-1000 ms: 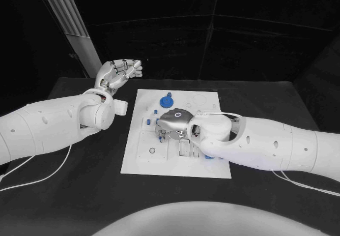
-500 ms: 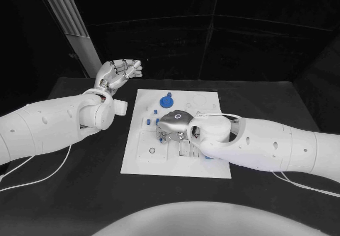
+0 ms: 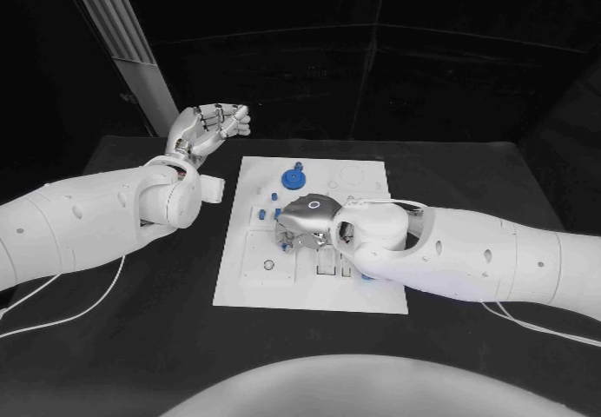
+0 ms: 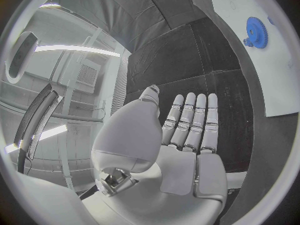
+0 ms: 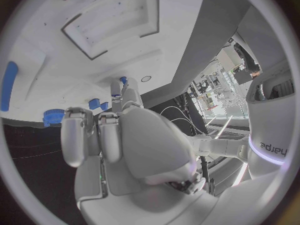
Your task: Assemble the parts on the task board
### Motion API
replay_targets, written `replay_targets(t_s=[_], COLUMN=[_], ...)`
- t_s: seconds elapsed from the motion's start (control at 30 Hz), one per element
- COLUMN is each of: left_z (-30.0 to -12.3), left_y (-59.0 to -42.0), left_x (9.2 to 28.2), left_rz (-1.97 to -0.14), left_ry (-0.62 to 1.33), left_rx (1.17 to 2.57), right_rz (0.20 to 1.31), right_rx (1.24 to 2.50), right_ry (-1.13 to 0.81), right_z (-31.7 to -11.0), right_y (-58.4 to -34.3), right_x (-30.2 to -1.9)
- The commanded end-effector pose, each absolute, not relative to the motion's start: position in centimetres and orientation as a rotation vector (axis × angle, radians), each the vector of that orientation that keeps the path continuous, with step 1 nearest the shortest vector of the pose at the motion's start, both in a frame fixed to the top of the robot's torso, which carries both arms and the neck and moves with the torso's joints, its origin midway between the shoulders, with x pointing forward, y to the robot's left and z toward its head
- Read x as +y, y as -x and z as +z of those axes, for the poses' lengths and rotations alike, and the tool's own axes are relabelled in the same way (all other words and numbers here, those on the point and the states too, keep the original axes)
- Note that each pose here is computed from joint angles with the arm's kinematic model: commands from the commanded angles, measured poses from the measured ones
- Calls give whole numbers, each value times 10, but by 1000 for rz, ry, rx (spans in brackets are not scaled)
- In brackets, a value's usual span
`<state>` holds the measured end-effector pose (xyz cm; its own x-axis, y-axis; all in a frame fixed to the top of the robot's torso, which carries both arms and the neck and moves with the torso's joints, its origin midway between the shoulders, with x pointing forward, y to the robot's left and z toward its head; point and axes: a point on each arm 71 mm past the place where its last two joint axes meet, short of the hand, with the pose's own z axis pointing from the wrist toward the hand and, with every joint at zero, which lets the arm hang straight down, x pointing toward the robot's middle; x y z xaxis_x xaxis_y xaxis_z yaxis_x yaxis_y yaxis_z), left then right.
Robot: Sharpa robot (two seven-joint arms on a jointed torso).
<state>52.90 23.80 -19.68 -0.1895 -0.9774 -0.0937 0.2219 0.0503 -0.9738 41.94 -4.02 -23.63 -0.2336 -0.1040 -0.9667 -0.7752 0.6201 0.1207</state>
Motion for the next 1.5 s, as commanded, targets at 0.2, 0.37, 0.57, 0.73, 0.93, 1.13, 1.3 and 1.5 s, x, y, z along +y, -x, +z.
replay_targets(t_s=[0.2, 0.37, 0.57, 0.73, 0.93, 1.13, 1.3, 1.5], left_z=[-185, -185, -185, -185, -186, -187, -187, -188], left_y=[-526, -526, -526, -526, -526, -526, -527, -527], left_x=[238, 237, 237, 237, 237, 237, 236, 235], left_rz=[-1481, -1481, -1483, -1483, -1483, -1482, -1481, -1483], left_ry=[777, 777, 777, 777, 778, 779, 779, 779], left_rx=[1089, 1090, 1090, 1090, 1091, 1093, 1094, 1096], right_rz=[719, 719, 745, 827, 940, 969, 918, 821], right_rx=[1738, 1724, 1666, 1572, 1504, 1520, 1529, 1550], right_ry=[741, 725, 681, 575, 394, 224, 153, 144], right_z=[-239, -237, -233, -223, -209, -191, -183, -186], right_y=[-420, -420, -421, -419, -414, -423, -437, -451], right_x=[-41, -41, -43, -52, -77, -110, -142, -166])
